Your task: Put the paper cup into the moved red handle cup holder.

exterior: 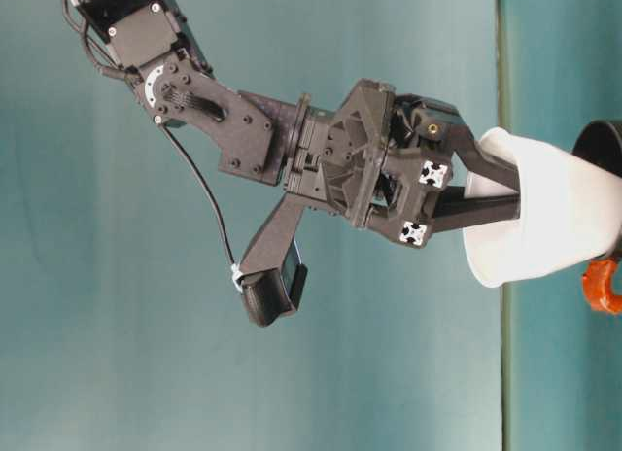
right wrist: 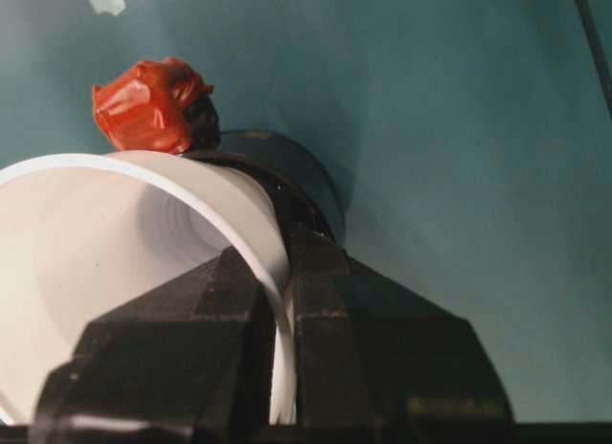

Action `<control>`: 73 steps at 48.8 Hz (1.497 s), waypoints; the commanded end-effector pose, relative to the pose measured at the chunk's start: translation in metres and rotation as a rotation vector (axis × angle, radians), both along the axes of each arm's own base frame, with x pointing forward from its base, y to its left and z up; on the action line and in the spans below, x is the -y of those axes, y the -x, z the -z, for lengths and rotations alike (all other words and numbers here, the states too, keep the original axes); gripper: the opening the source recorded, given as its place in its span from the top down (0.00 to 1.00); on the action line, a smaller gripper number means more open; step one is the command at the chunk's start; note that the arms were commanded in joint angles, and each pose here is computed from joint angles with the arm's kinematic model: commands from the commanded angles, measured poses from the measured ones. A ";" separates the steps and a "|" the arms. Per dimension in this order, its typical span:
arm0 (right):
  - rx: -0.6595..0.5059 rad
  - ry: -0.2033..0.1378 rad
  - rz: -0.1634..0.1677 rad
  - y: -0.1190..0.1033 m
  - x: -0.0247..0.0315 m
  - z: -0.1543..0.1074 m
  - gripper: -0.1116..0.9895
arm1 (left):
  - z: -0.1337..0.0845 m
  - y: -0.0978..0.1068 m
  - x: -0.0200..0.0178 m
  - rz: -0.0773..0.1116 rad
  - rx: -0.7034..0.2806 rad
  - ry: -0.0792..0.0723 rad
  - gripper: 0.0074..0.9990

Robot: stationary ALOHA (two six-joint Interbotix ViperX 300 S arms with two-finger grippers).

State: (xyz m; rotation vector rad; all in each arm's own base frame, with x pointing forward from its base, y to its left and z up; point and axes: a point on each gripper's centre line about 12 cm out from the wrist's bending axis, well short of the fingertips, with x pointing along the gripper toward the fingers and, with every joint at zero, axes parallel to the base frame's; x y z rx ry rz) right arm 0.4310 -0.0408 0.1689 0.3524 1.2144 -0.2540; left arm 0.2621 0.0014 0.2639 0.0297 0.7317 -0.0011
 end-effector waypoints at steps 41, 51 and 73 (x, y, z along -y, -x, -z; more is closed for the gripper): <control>0.007 0.014 -0.019 0.001 -0.0018 -0.015 0.17 | -0.008 -0.002 0.0003 0.001 0.028 0.000 0.16; 0.023 0.031 -0.024 0.002 -0.0004 -0.019 0.14 | -0.009 -0.002 0.0002 0.001 0.029 -0.002 0.16; 0.042 0.037 -0.042 0.009 -0.0043 -0.034 0.14 | -0.008 -0.002 0.0003 0.001 0.028 0.000 0.16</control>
